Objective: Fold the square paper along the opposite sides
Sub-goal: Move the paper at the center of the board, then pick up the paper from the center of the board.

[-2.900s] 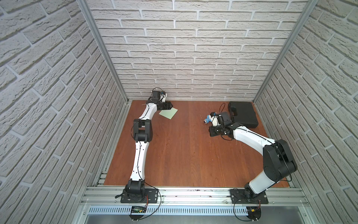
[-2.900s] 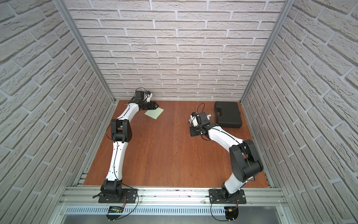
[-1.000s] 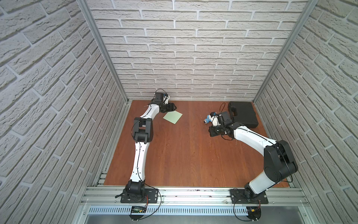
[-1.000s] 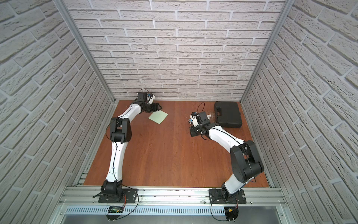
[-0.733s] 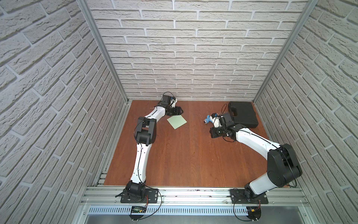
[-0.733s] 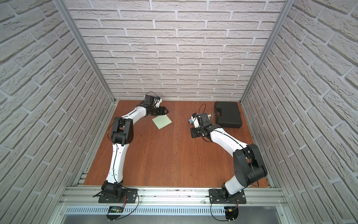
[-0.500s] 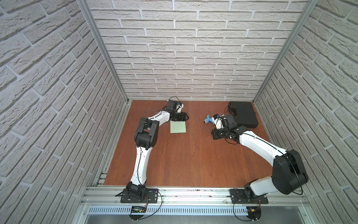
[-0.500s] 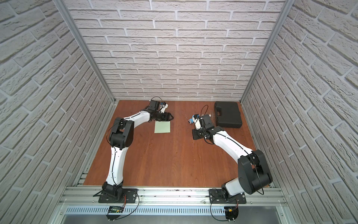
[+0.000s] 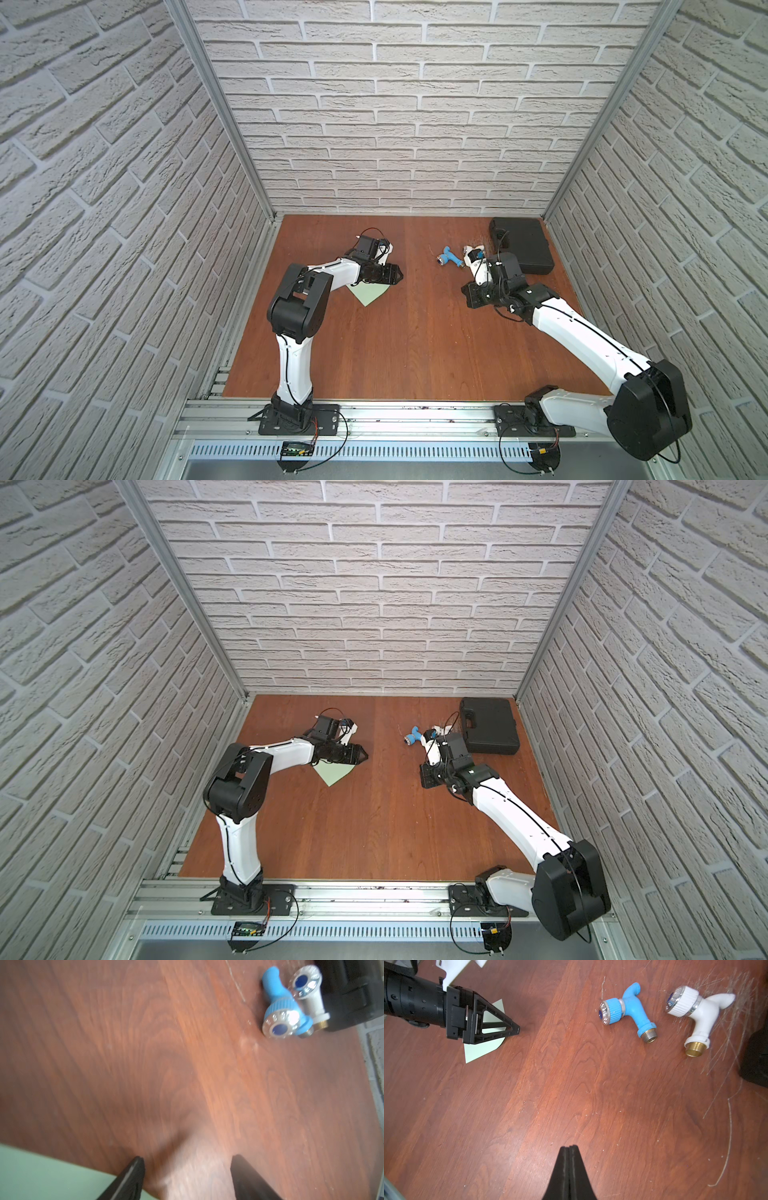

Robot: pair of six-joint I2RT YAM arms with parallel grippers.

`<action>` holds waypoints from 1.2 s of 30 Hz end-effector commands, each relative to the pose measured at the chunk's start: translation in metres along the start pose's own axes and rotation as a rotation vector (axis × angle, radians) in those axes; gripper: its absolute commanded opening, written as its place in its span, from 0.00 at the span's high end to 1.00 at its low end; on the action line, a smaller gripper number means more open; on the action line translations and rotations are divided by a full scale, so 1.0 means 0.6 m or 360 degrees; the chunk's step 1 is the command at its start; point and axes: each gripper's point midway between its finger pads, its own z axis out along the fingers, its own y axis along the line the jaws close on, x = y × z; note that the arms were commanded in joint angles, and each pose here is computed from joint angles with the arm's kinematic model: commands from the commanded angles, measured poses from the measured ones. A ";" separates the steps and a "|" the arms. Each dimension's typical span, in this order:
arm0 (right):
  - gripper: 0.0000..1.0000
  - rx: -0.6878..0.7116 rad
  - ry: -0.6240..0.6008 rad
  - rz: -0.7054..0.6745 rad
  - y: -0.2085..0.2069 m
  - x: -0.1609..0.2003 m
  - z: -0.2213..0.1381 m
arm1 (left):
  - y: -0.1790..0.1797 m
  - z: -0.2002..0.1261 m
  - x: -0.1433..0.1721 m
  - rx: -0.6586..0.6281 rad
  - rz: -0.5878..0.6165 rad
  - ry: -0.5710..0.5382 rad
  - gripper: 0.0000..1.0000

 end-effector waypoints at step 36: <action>0.53 -0.0709 0.0454 0.0260 0.264 -0.046 0.374 | 0.137 -0.159 0.028 -0.1122 -0.0245 -0.0019 0.93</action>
